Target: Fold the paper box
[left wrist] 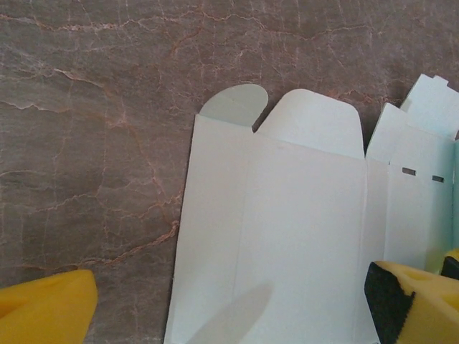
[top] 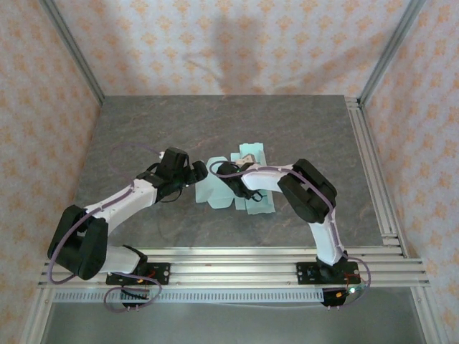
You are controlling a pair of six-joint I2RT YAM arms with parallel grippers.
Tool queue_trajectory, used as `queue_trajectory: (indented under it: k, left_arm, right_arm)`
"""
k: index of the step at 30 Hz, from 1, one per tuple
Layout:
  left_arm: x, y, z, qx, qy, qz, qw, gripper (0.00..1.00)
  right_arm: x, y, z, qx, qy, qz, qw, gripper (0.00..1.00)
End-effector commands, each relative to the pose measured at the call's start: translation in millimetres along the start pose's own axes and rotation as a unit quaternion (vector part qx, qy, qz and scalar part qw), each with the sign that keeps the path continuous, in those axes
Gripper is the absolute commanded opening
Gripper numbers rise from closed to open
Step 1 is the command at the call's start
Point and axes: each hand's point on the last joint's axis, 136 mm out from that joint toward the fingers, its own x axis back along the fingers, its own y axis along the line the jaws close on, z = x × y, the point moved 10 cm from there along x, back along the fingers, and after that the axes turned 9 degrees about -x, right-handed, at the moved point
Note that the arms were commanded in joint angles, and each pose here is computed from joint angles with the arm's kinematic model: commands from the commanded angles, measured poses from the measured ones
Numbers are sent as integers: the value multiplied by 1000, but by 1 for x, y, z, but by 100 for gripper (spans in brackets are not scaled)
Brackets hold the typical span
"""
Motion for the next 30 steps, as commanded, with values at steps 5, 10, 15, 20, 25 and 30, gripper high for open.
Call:
queue_trajectory:
  k: [5, 10, 15, 20, 25, 30]
  left_arm:
    - [-2, 4, -1, -2, 0, -17, 1000, 98]
    - [0, 3, -2, -2, -4, -15, 1000, 98]
    - [1, 5, 0, -6, -2, -17, 1000, 98]
    - [0, 0, -4, -19, 1, -8, 1000, 99]
    - [-3, -11, -11, -29, 3, 3, 1000, 99]
    - [-7, -21, -10, -43, 10, 8, 999, 99]
  right_arm:
    - [2, -17, 4, 14, 23, -31, 999, 0]
    - [-3, -7, 0, 48, 21, 56, 997, 0]
    - [5, -11, -4, 12, 20, -7, 1000, 0]
    - [18, -27, -5, -40, -16, -158, 986, 0]
    - [18, -44, -8, -88, -37, -262, 960, 0]
    - [14, -52, -12, -116, -48, -306, 944, 0]
